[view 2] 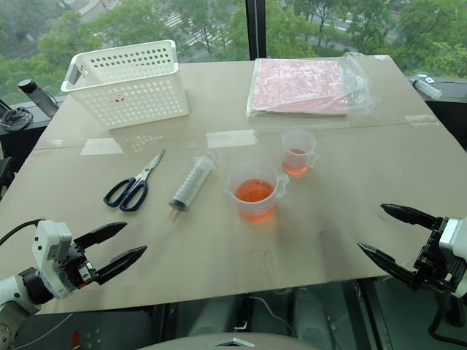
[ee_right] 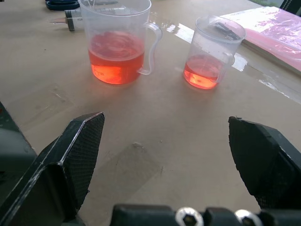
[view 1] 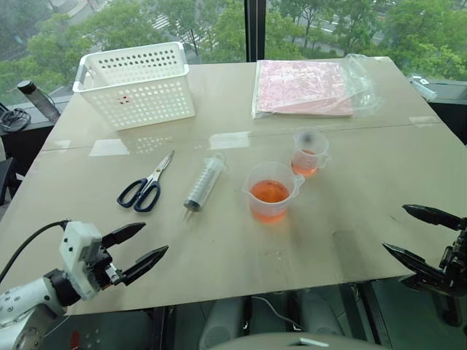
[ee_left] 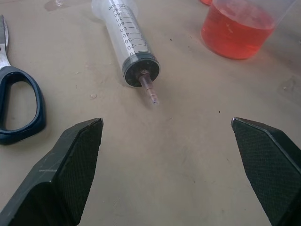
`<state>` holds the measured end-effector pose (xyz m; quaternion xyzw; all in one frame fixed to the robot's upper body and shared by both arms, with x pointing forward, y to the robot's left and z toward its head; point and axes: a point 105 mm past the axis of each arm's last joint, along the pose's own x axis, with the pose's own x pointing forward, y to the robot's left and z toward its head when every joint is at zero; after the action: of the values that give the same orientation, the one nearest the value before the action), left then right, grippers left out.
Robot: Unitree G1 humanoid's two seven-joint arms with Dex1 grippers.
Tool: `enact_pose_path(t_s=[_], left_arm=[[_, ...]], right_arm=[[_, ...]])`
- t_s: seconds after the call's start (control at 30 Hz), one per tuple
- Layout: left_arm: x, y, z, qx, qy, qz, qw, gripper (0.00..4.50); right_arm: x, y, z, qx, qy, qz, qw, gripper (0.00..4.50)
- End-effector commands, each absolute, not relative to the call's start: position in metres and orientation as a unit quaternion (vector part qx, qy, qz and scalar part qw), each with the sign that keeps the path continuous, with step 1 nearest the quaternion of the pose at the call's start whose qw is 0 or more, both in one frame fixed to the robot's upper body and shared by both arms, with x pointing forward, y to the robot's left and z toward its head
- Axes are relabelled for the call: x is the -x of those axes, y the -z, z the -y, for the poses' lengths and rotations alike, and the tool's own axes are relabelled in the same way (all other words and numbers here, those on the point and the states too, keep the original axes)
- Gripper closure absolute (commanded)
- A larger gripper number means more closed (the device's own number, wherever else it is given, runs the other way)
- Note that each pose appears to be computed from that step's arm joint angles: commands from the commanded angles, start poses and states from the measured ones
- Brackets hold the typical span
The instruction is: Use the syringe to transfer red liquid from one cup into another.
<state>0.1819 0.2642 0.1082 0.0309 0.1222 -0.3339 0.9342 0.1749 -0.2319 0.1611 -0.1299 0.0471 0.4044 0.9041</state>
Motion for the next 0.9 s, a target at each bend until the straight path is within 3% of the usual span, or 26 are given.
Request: enact_pose_path(t_s=[0.03,0.3,0.53,0.6,0.73,0.9], left_arm=[[-0.194,-0.126,-0.253,-0.038,0.348,-0.089,0.932,0.06],[-0.231,-0.165,-0.218,-0.006,0.361,-0.061,0.931,0.06],[-0.289,-0.204,-0.225,-0.03,0.231,-0.123,0.965,0.06],[-0.298,-0.206,-0.219,-0.029,0.236,-0.184,0.954,0.06],[-0.313,-0.174,-0.208,-0.095,0.227,-0.395,0.885,0.06],[-0.347,-0.178,-0.197,-0.082,0.194,-0.466,0.859,0.06]], right_arm=[[-0.175,-0.175,0.225,0.15,-0.405,-0.012,0.902,0.0],[-0.187,-0.196,0.198,0.157,-0.434,0.041,0.886,0.0],[-0.185,-0.231,0.175,0.146,-0.501,0.07,0.85,0.0],[-0.182,-0.236,0.17,0.156,-0.513,0.072,0.841,0.0],[-0.183,-0.247,0.168,0.174,-0.51,0.096,0.837,0.0],[-0.181,-0.262,0.162,0.179,-0.525,0.104,0.826,0.0]])
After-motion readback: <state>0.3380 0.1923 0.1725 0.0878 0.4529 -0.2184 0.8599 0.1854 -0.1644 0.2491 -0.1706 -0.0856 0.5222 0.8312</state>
